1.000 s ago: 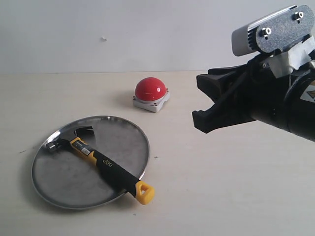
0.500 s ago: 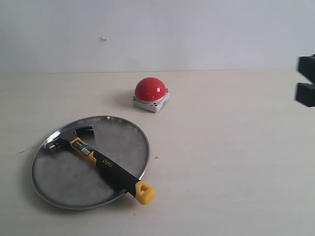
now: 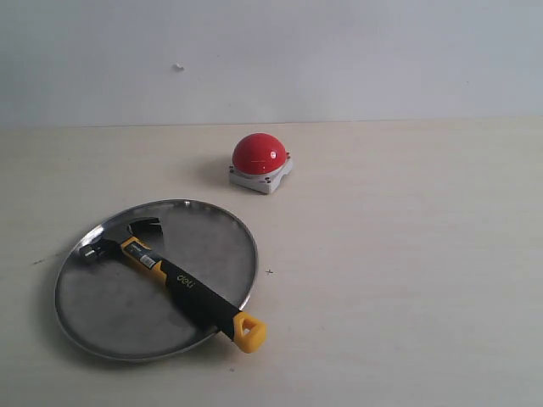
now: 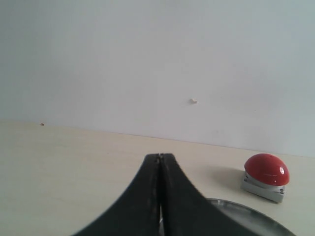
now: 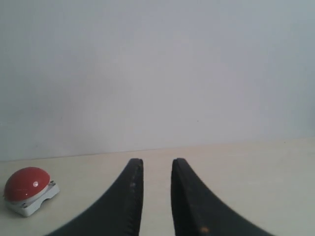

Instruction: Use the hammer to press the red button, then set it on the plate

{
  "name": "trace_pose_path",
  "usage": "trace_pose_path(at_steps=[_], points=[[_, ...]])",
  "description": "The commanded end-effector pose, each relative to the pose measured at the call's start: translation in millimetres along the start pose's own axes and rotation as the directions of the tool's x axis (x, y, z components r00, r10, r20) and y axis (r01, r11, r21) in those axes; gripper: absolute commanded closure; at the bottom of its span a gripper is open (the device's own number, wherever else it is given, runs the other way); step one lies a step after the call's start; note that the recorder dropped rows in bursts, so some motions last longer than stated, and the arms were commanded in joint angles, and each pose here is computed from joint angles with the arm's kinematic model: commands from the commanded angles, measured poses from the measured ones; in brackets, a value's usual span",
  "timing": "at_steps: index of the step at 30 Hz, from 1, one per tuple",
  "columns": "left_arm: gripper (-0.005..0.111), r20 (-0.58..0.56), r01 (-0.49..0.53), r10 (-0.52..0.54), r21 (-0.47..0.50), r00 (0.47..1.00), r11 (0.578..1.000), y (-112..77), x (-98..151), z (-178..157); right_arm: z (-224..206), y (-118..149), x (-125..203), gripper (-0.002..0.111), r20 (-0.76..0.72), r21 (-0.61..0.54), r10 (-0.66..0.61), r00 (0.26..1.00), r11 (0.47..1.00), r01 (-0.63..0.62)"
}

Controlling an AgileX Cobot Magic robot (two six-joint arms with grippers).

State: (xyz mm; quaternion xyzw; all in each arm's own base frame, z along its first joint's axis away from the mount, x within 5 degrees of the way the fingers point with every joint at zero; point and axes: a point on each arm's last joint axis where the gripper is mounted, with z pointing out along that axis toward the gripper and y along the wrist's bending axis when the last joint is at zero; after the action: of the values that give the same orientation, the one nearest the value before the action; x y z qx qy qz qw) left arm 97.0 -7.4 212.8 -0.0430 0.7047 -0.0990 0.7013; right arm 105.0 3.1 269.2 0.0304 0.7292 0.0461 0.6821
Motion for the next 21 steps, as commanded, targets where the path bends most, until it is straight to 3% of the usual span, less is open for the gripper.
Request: trace_pose_path(at_steps=[1,9,15,21], points=[[0.107,-0.004,0.000,0.000,0.005,1.000,1.000,-0.4,0.9,-0.5,-3.7,-0.9,5.9,0.087,-0.003,0.001,-0.004,1.000,1.000,0.004],[0.107,-0.004,0.000,0.000,0.005,1.000,1.000,-0.4,0.9,-0.5,-28.0,-9.6,26.5,0.087,0.066,0.076,-0.001,0.998,0.997,-0.004],[0.107,-0.004,0.000,0.000,0.005,1.000,1.000,-0.4,0.9,-0.5,-36.9,-12.2,41.7,0.087,0.015,0.117,-0.087,0.996,0.990,0.085],[0.107,-0.004,0.000,0.000,0.005,1.000,1.000,-0.4,0.9,-0.5,-39.1,-13.5,53.1,0.087,-0.007,0.124,-0.083,0.997,0.989,0.083]])
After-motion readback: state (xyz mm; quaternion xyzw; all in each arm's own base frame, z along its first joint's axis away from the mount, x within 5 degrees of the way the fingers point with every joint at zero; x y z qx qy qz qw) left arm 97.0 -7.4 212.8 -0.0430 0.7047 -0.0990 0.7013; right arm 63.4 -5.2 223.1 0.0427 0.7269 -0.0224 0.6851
